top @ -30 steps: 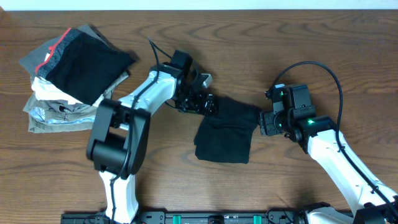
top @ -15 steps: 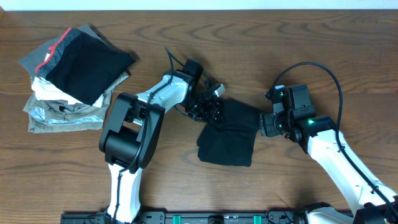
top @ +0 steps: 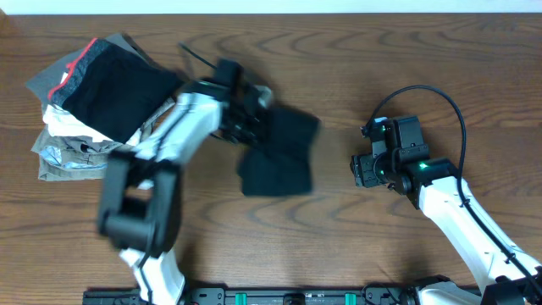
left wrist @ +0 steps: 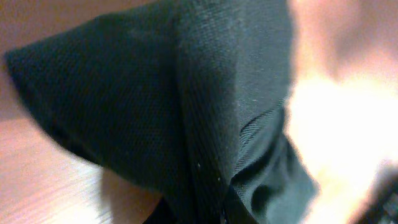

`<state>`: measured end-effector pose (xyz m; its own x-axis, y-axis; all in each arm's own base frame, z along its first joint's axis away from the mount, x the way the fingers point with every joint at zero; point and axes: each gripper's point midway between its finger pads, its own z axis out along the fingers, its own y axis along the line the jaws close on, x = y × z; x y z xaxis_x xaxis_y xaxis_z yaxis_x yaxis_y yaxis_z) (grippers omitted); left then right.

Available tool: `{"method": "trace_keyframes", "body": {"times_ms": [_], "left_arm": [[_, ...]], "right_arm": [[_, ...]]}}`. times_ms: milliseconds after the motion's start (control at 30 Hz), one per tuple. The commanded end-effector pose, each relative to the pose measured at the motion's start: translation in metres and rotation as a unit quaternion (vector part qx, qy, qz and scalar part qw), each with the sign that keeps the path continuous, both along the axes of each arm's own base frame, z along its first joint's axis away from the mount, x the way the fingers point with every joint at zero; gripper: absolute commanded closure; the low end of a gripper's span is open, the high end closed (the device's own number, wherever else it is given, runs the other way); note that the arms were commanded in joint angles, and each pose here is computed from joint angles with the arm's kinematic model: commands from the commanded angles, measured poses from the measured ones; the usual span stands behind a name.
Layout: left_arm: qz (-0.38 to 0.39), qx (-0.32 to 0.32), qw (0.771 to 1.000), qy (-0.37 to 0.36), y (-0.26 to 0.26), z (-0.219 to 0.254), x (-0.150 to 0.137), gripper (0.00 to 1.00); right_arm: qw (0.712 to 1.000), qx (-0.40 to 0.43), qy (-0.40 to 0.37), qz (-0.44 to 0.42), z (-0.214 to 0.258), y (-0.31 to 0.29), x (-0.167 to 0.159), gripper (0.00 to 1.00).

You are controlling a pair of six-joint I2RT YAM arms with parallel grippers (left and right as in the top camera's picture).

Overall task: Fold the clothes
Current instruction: 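Grasp the folded black bundle with the left gripper and lift it, then place the bundle on top of the clothes stack with the left gripper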

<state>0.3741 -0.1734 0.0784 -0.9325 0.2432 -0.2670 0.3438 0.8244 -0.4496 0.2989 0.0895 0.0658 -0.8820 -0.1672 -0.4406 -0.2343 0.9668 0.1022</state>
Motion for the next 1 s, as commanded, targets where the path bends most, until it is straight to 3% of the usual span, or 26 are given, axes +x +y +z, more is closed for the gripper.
{"method": "trace_keyframes", "body": {"times_ms": [0, 300, 567, 967], "left_arm": [[0.040, 0.072, 0.991, -0.101, 0.056, 0.044, 0.028, 0.94], [0.147, 0.088, 0.960, -0.224, 0.161, 0.105, 0.073, 0.94], [0.235, 0.107, 0.914, -0.312, 0.248, 0.138, 0.102, 0.94], [0.329, 0.121, 0.884, -0.308, 0.333, 0.125, 0.102, 0.94]], "right_arm": [[1.000, -0.004, -0.008, 0.005, 0.005, 0.003, 0.003, 0.30], [1.000, -0.004, -0.005, 0.005, 0.004, 0.003, 0.001, 0.30], [1.000, -0.005, -0.001, 0.005, 0.003, 0.002, -0.001, 0.30], [1.000, -0.005, -0.001, 0.005, 0.003, 0.003, -0.001, 0.30]]}}
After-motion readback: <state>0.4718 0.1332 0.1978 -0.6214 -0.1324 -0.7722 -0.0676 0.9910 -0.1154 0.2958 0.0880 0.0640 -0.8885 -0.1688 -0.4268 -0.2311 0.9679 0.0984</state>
